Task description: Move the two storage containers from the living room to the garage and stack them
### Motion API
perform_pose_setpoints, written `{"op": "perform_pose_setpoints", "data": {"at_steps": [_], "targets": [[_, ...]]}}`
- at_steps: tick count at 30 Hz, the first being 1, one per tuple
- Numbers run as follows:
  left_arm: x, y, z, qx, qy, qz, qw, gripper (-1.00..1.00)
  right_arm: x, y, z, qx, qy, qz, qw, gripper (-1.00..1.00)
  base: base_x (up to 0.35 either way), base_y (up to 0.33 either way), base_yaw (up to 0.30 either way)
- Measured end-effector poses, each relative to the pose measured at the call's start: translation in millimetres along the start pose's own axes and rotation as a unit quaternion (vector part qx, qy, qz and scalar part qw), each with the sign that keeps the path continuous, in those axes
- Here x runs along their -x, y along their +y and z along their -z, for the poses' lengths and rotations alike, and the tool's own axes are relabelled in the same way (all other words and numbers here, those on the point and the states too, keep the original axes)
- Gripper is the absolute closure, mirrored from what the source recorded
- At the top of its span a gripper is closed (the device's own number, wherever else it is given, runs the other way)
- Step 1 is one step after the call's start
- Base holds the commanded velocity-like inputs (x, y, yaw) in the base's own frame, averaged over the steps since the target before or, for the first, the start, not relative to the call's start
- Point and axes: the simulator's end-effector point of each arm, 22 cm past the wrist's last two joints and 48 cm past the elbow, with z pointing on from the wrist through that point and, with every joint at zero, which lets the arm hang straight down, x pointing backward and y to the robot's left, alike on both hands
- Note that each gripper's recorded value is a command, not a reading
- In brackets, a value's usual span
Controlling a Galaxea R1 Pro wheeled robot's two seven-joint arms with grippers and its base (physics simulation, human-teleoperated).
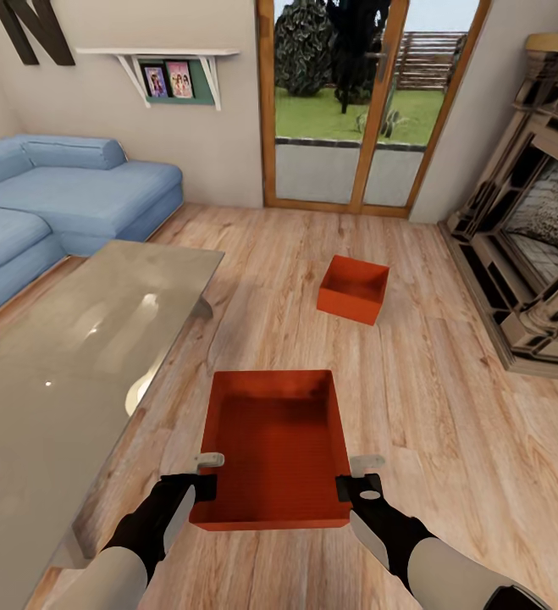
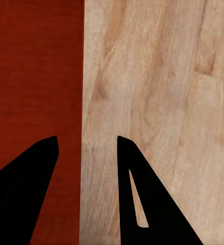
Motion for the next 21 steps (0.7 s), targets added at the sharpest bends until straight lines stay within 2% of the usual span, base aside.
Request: {"op": "perform_pose_setpoints", "data": {"at_steps": [21], "targets": [[4.8,-0.5,28.6,0.0,0.0,0.0,1.0,1.0,10.7,-3.8,26.6,0.0,0.0,0.0,1.0,1.0,0.0,0.0,0.0]]}}
